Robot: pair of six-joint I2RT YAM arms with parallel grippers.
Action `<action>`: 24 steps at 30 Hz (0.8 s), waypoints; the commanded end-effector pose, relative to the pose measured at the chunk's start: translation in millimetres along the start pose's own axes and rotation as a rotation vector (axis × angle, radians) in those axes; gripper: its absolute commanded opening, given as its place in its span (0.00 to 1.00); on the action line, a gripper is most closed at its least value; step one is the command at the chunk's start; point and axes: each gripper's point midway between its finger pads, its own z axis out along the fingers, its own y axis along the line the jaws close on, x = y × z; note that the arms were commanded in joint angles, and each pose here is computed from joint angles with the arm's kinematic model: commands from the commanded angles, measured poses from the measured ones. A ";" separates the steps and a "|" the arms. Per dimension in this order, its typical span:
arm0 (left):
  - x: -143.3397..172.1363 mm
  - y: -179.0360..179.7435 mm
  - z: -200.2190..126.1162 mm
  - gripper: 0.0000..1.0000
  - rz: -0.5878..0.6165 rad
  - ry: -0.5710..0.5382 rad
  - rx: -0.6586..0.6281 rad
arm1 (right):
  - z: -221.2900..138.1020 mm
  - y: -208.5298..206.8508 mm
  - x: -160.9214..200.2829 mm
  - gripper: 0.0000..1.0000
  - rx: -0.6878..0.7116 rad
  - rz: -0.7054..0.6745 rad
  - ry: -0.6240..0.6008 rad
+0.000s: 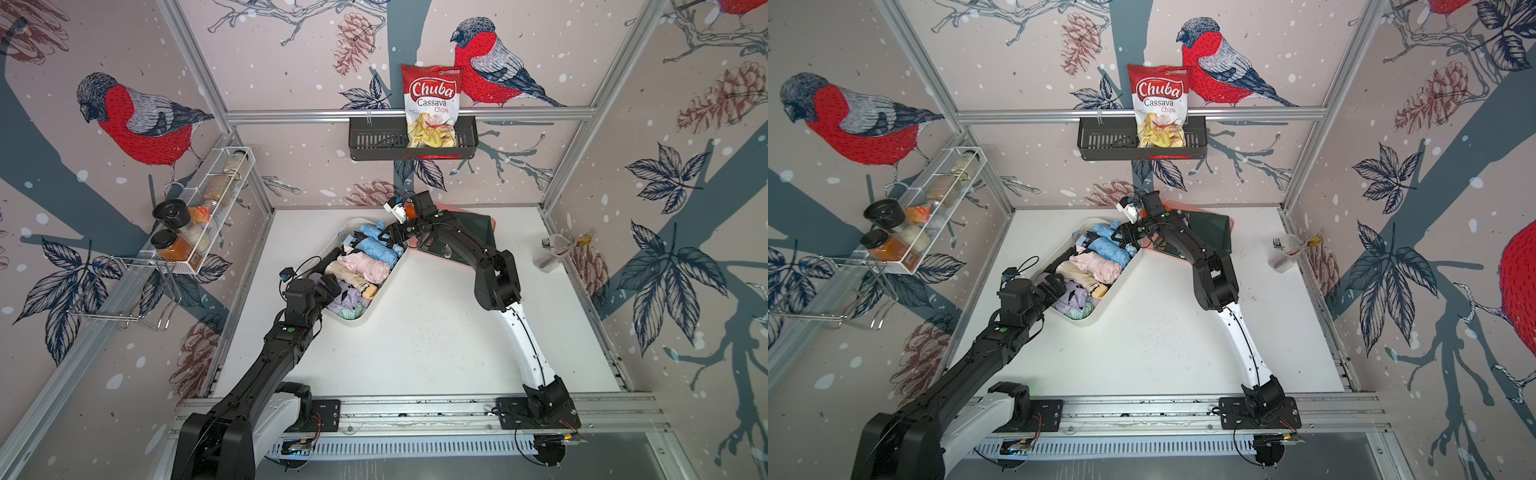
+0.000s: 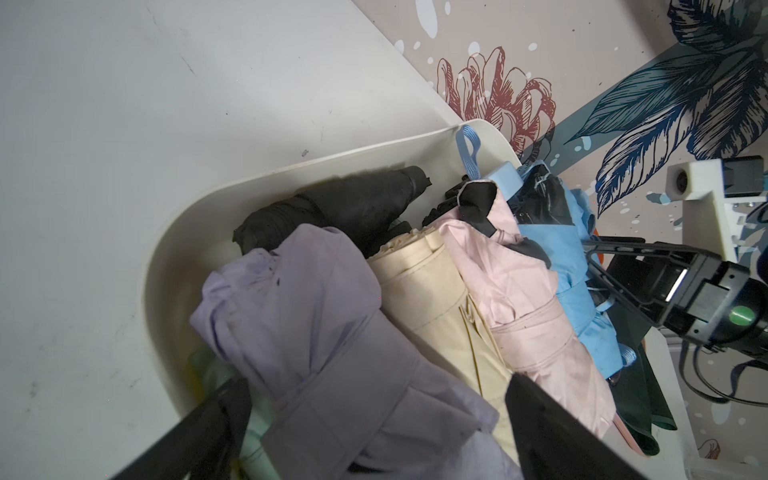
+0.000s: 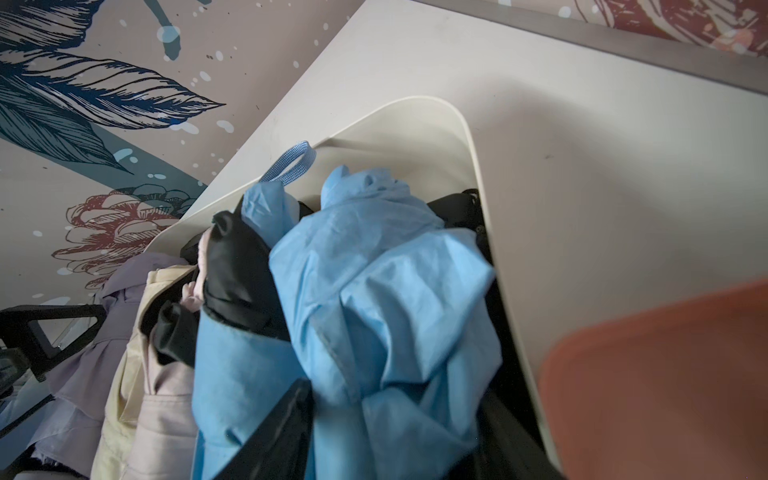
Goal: Put the umbrella into the storage box
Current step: Place the umbrella in the storage box, then reset both arms
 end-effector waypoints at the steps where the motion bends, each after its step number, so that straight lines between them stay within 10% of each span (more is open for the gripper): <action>1: -4.5 -1.4 -1.9 0.99 0.001 -0.016 -0.001 | -16.9 11.8 -15.5 0.73 0.036 -0.030 -0.013; 7: -10.4 -1.0 -6.6 0.99 0.002 -0.042 -0.009 | -50.2 27.3 -33.7 1.00 0.126 -0.062 -0.034; 24: -72.2 8.4 -42.6 1.00 0.090 -0.410 -0.069 | -227.4 -17.6 68.6 1.00 0.827 0.235 -0.263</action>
